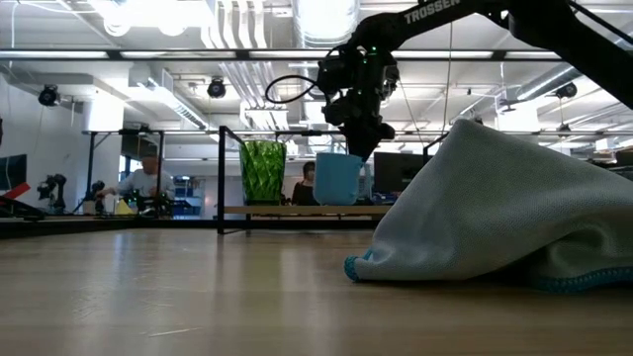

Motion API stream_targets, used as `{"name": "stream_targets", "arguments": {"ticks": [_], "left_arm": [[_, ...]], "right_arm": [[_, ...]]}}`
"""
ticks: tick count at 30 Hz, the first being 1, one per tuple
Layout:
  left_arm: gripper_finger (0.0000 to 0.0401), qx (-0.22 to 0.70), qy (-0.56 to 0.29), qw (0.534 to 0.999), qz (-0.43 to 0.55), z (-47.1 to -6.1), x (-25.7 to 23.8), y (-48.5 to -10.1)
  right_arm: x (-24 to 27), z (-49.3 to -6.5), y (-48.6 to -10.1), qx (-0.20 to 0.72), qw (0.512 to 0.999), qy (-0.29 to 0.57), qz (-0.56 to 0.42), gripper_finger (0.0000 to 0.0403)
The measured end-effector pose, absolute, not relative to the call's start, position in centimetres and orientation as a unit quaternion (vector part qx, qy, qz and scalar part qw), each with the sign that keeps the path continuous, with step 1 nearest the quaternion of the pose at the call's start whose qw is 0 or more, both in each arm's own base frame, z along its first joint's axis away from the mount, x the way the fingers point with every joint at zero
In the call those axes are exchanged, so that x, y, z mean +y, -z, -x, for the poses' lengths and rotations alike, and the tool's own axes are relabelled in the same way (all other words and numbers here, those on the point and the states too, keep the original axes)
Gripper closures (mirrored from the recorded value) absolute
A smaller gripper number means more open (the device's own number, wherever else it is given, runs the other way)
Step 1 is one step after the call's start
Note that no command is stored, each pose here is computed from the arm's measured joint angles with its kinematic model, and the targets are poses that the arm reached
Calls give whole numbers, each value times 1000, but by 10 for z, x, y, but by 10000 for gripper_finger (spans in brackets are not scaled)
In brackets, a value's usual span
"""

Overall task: Stack small to large cups/mugs on shelf
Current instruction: Put the transparent mug on the shelf

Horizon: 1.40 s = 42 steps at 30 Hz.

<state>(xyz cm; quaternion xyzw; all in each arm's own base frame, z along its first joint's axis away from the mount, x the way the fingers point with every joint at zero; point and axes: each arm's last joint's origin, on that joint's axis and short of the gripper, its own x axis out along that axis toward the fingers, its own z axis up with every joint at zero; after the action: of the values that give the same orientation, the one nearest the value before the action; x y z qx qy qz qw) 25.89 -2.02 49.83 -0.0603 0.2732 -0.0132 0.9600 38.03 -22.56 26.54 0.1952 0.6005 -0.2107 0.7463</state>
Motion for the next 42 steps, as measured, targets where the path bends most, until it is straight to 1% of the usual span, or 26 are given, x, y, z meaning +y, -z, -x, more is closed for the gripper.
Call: {"name": "stream_targets", "arguments": {"ticks": [11,18,23,28,32,35,39,42], "left_arm": [[322,273,13,960,60,-259,-20,-498],[322,273,13,960,60,-259,-20,-498],[322,273,13,960,60,-259,-20,-498],[322,277,13,959,60,-260,-20,-496],[322,283,12,957,60,-261,-20,-493],[322,283,12,957,60,-262,-21,-493],[322,284,13,957,60,-263,-21,-493],[322,283,13,957,60,-262,-21,-493]], "right_arm": [[-228,-384,-266,578,753,232,-212,321],[-227,-383,-269,578,757,226,-204,303],[-224,-381,-277,567,760,234,-215,294],[-215,-375,-298,550,775,230,-210,297],[-199,-363,-324,539,785,216,-216,303],[-179,-346,-346,549,773,205,-245,309],[-144,-319,-371,591,744,191,-246,316],[-120,-303,-388,566,761,194,-251,321]]}}
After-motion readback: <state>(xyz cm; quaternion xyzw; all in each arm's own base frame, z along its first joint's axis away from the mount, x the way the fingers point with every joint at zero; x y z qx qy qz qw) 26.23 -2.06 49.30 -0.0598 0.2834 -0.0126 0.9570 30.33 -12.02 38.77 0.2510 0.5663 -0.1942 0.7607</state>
